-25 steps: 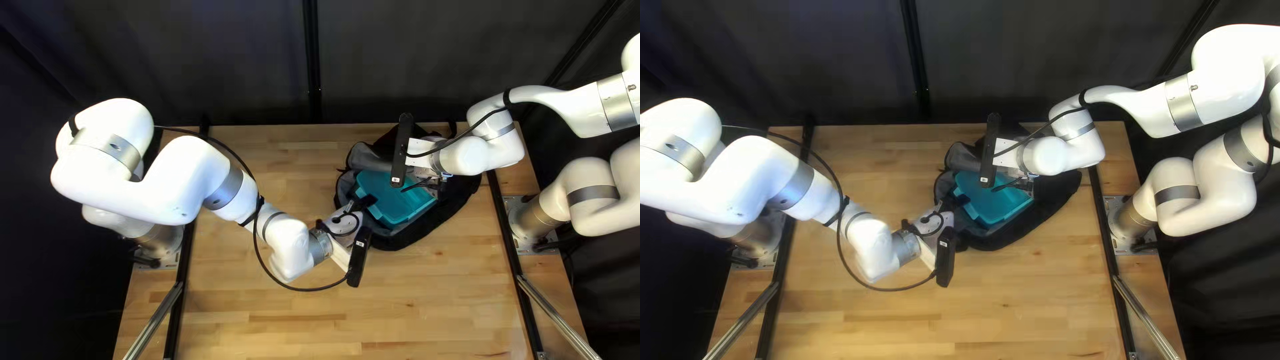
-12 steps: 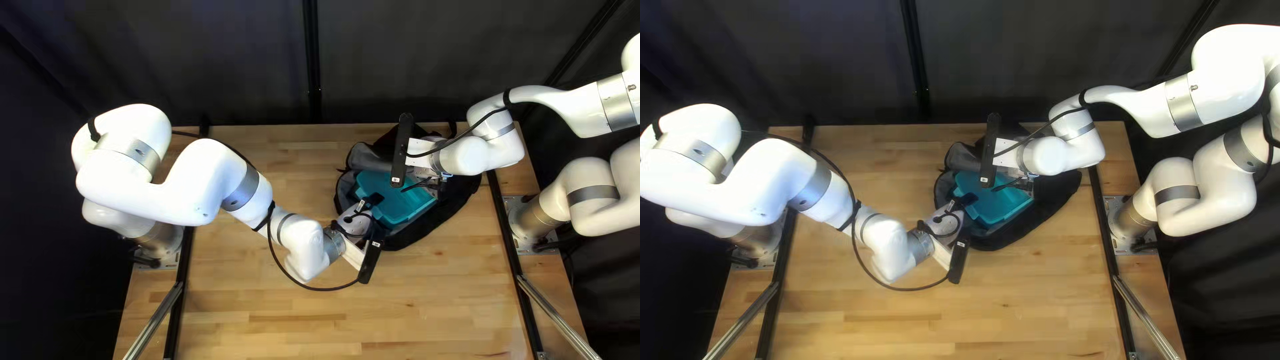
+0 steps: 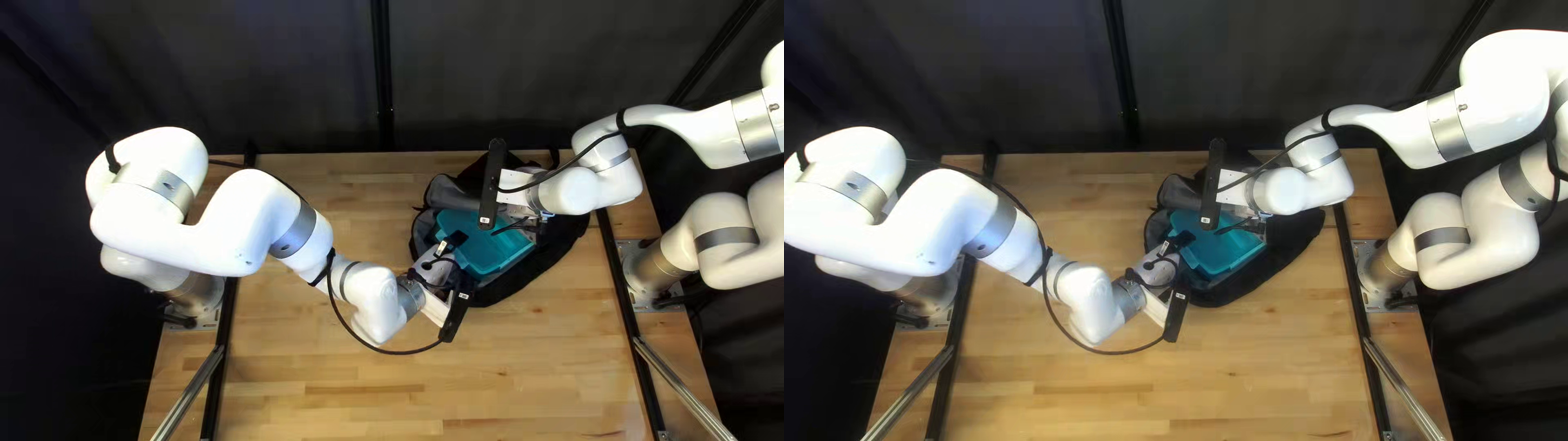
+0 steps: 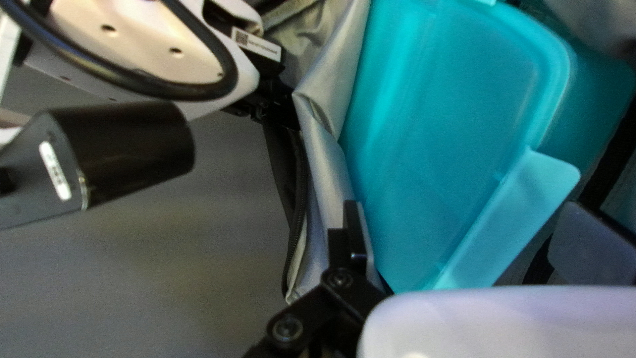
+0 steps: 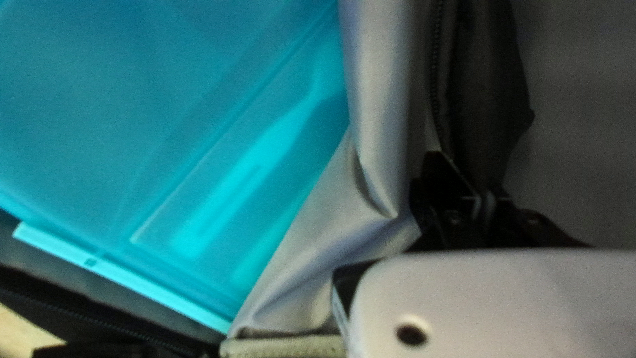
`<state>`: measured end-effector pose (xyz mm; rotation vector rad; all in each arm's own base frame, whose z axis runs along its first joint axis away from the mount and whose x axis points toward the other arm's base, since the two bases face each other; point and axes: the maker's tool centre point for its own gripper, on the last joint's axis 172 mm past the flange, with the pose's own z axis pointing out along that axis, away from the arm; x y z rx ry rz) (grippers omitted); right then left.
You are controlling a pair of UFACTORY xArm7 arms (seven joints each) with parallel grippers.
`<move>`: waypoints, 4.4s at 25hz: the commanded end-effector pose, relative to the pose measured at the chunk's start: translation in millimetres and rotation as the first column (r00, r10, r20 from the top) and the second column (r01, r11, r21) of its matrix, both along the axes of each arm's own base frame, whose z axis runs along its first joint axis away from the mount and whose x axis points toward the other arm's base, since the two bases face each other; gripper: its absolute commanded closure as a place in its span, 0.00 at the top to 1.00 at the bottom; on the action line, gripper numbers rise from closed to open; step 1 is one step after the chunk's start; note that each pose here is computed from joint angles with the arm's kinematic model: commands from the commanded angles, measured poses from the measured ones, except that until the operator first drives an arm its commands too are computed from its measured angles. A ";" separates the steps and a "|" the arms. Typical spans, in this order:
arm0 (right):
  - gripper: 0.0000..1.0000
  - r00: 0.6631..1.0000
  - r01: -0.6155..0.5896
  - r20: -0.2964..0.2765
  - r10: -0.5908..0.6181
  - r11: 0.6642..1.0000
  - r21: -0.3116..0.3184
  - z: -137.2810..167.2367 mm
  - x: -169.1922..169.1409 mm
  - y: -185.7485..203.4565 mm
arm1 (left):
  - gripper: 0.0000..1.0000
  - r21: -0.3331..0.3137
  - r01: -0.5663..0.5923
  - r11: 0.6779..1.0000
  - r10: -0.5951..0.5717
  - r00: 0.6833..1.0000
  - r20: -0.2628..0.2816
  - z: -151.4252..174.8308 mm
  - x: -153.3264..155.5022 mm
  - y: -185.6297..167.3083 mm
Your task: Remove a lunch box from a kids backpack
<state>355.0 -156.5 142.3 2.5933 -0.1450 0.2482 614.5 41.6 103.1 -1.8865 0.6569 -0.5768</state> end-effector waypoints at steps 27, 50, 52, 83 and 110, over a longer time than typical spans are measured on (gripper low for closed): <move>0.00 1.000 0.000 0.000 0.000 1.000 0.000 0.0 0.0 0.0 | 1.00 0.029 0.004 1.000 -0.004 1.000 -0.005 33.6 0.4 -12.5; 0.00 1.000 0.000 0.000 0.000 1.000 0.000 0.0 0.0 0.0 | 1.00 -0.069 0.046 0.997 -0.052 0.994 -0.092 19.3 -4.2 -13.2; 0.00 1.000 0.000 0.000 0.000 1.000 0.000 0.0 0.0 0.0 | 1.00 -0.091 0.056 0.994 -0.067 0.991 -0.116 16.4 -5.1 -12.6; 0.00 1.000 0.000 0.000 0.000 1.000 0.000 0.0 0.0 0.0 | 0.02 -0.112 0.060 0.992 -0.083 0.974 -0.212 35.2 -18.2 -22.9; 0.00 1.000 0.000 0.000 0.000 1.000 0.000 0.0 0.0 0.0 | 0.01 -0.087 0.002 0.996 -0.023 0.969 -0.247 106.7 -42.6 -64.0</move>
